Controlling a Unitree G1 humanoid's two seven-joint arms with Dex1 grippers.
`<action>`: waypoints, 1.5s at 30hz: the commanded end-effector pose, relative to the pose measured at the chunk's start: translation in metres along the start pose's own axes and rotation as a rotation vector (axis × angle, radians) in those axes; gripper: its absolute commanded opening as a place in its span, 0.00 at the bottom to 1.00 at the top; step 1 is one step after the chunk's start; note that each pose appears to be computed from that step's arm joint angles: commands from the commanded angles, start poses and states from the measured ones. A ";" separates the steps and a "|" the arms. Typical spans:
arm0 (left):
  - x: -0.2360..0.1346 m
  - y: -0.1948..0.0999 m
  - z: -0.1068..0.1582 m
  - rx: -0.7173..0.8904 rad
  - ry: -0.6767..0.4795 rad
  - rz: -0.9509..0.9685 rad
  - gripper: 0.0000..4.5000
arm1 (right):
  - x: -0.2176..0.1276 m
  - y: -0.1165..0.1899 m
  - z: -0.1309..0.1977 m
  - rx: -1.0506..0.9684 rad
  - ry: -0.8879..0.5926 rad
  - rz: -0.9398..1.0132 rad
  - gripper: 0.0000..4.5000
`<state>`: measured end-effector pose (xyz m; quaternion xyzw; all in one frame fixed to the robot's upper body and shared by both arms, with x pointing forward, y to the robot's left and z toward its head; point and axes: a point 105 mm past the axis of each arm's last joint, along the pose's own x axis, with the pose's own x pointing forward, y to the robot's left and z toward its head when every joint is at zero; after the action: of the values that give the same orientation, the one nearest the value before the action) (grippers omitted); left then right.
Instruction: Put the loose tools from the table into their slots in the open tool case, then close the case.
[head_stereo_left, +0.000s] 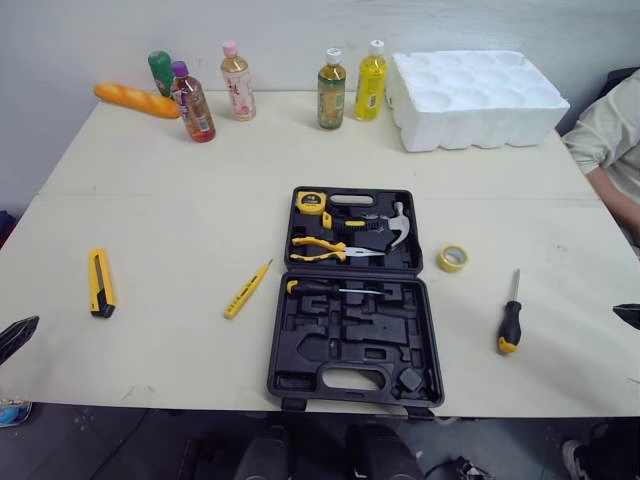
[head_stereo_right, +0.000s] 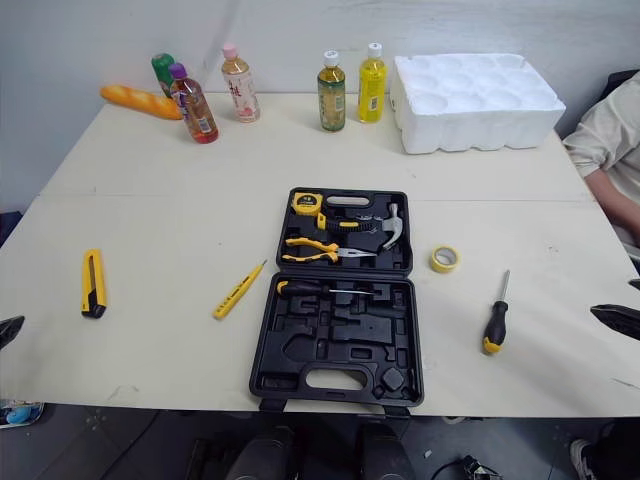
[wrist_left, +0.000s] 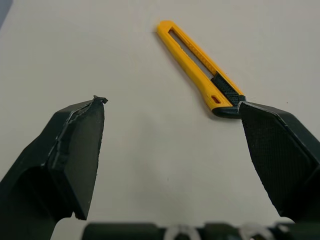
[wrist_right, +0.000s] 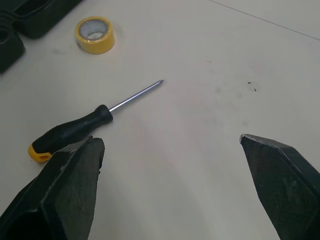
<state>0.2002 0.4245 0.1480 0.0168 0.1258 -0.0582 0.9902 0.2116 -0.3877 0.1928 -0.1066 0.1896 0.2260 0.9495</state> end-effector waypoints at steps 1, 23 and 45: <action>0.022 -0.040 0.033 0.079 -0.037 -0.222 1.00 | -0.001 0.027 0.015 -0.026 -0.072 0.053 1.00; 0.085 -0.329 0.102 0.414 -0.172 -1.572 1.00 | 0.070 0.145 -0.010 0.288 -0.169 -0.436 1.00; 0.096 -0.380 0.118 0.439 -0.278 -1.691 1.00 | 0.112 0.120 -0.045 0.362 -0.079 -0.716 1.00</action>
<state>0.2752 0.0325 0.2259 0.0926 -0.0290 -0.7963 0.5971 0.2342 -0.2495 0.0854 0.0226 0.1583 -0.1494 0.9758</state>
